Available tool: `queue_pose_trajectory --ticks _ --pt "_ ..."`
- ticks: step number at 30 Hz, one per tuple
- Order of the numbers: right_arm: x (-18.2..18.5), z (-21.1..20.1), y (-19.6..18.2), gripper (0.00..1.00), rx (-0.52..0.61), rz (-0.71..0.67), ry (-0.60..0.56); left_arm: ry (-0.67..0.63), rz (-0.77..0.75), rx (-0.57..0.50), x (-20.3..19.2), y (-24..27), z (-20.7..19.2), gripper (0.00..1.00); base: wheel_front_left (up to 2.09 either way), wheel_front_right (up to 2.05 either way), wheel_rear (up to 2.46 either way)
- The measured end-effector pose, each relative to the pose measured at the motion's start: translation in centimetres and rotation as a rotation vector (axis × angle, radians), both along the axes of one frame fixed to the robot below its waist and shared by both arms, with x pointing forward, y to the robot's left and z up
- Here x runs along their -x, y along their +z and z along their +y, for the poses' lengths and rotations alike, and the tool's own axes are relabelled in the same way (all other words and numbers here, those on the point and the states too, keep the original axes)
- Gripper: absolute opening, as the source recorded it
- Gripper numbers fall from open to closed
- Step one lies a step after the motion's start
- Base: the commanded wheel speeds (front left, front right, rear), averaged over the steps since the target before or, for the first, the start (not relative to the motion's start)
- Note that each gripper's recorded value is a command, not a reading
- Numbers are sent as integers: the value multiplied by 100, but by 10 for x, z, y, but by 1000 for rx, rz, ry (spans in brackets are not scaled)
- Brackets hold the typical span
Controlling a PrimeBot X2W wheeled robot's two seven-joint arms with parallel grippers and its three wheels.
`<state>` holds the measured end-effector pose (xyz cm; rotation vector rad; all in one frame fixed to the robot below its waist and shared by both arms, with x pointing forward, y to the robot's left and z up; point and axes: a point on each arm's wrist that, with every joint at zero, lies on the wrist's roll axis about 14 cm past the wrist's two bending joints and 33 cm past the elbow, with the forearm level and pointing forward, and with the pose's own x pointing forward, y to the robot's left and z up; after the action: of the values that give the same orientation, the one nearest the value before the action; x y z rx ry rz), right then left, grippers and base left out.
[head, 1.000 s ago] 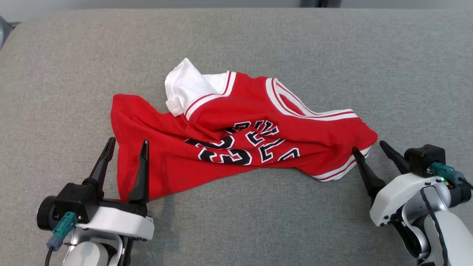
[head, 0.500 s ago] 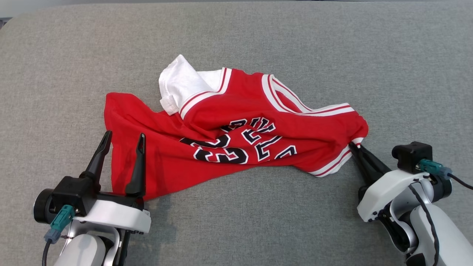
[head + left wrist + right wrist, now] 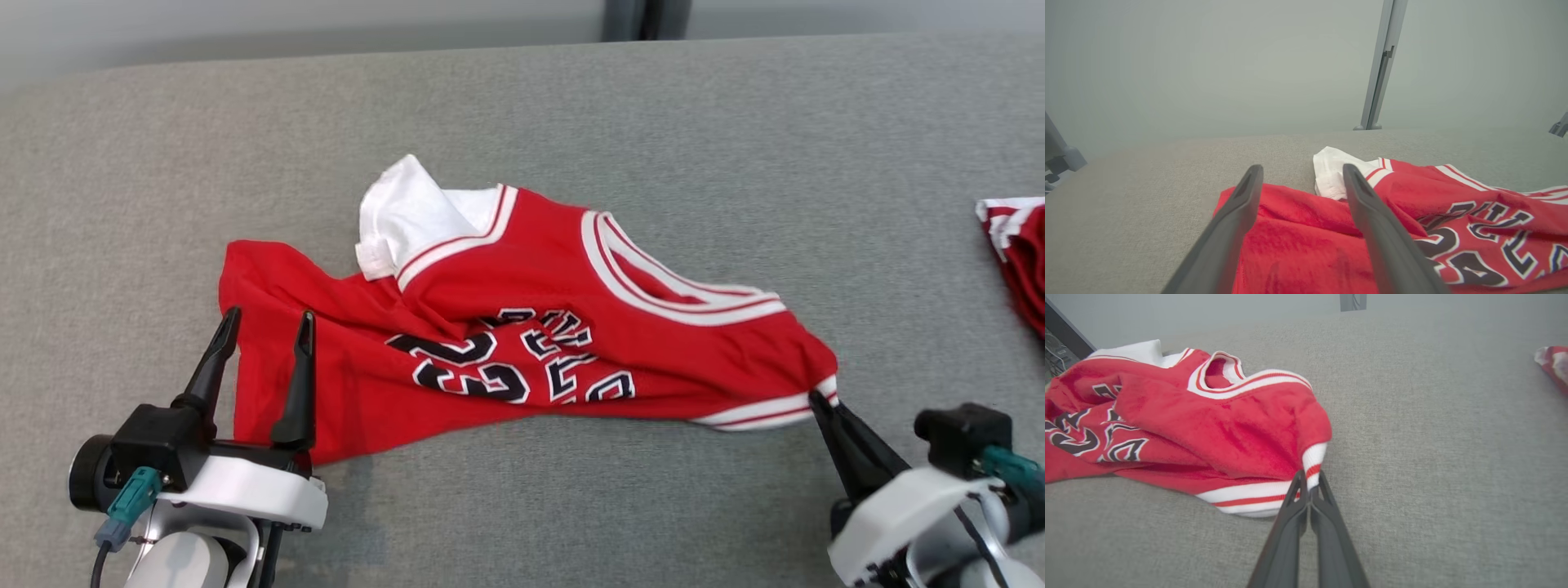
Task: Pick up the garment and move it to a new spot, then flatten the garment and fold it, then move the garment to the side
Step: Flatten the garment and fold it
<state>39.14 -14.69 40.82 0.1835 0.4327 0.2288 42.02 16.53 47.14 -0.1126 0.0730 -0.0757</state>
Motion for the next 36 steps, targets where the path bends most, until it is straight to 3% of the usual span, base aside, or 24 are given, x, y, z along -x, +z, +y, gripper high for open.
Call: queue_pose_trajectory --ticks 7,14,18,22,28,36 --pt "23 -22 41 0 -26 14 -56 -17 -9 8 -1 4 -6 100 0 0 0" --pt "15 -20 141 0 -65 -181 -23 -18 -11 14 0 5 -8 100 0 0 0" --pt "0 -9 162 0 -71 -232 29 -17 -10 21 -1 4 -8 100 0 0 0" --pt "-19 6 139 0 -110 -155 71 -13 -12 33 0 3 -8 100 0 0 0" --pt "-44 6 61 0 -134 29 32 2 1 39 0 -4 -4 100 0 0 0" --pt "-70 22 3 0 -179 65 1 24 24 29 -3 -14 6 100 0 0 0"
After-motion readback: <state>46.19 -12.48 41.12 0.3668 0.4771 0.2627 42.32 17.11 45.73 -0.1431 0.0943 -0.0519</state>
